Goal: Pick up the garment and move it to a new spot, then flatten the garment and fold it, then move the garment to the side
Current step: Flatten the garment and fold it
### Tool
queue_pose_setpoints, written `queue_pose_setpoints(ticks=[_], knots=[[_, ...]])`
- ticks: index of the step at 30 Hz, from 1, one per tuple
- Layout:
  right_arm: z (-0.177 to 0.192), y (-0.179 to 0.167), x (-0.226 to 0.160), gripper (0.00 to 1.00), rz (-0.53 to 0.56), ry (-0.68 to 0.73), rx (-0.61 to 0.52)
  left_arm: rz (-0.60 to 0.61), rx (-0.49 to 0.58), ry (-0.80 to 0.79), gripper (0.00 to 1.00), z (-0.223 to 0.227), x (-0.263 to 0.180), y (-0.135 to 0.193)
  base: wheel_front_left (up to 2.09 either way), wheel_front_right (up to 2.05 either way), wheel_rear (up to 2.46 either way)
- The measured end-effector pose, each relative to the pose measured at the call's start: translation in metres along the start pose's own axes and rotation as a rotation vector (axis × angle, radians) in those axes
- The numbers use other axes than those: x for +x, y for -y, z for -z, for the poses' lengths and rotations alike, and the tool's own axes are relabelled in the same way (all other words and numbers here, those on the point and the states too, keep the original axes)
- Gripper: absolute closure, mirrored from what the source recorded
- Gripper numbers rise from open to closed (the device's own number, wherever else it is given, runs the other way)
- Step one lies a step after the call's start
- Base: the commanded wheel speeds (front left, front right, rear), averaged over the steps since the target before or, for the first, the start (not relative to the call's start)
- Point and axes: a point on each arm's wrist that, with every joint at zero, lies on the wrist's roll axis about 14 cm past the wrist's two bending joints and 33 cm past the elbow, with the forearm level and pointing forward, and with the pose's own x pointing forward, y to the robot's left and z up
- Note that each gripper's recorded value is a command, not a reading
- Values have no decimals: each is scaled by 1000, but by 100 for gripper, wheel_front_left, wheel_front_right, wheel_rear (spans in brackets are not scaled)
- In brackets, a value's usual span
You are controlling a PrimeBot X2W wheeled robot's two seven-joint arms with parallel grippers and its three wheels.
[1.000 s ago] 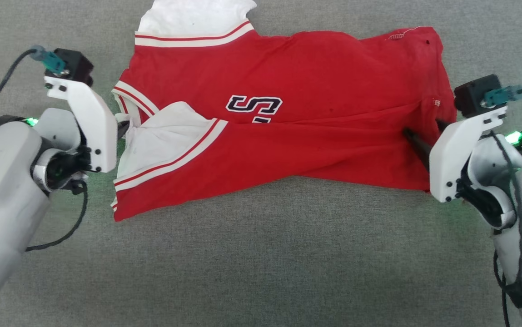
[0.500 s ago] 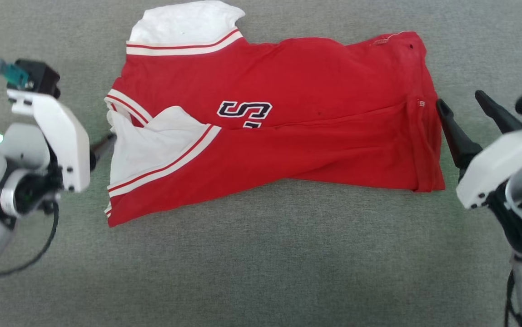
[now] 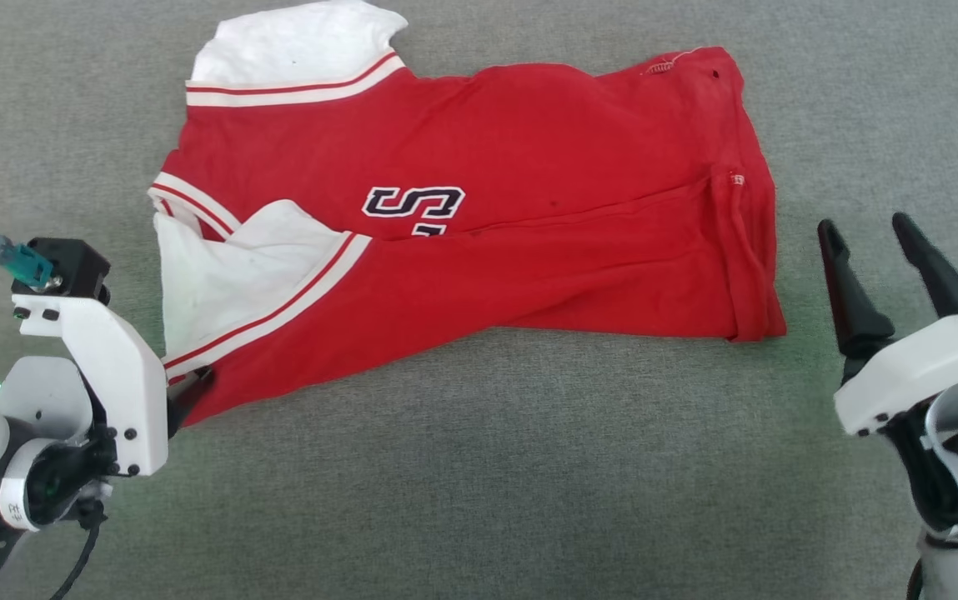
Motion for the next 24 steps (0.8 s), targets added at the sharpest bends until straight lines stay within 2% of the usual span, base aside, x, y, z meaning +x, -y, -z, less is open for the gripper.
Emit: queue_pose_setpoints(ticks=[5,9,11,15,24], knots=[[19,-2,-6,0,-2,-71,29,-11,-12,-32,0,9,8,0,0,0,0],[44,-7,-8,0,-24,-189,41,3,-27,-52,0,12,20,-1,0,0,0],[55,-12,-9,0,-41,-245,45,12,-20,-66,100,14,24,-1,0,0,0],[77,-12,-9,0,-51,-360,56,24,-13,-57,100,9,29,1,0,0,0],[103,-21,9,0,-105,-567,-14,38,-5,-40,100,6,31,3,0,0,0]])
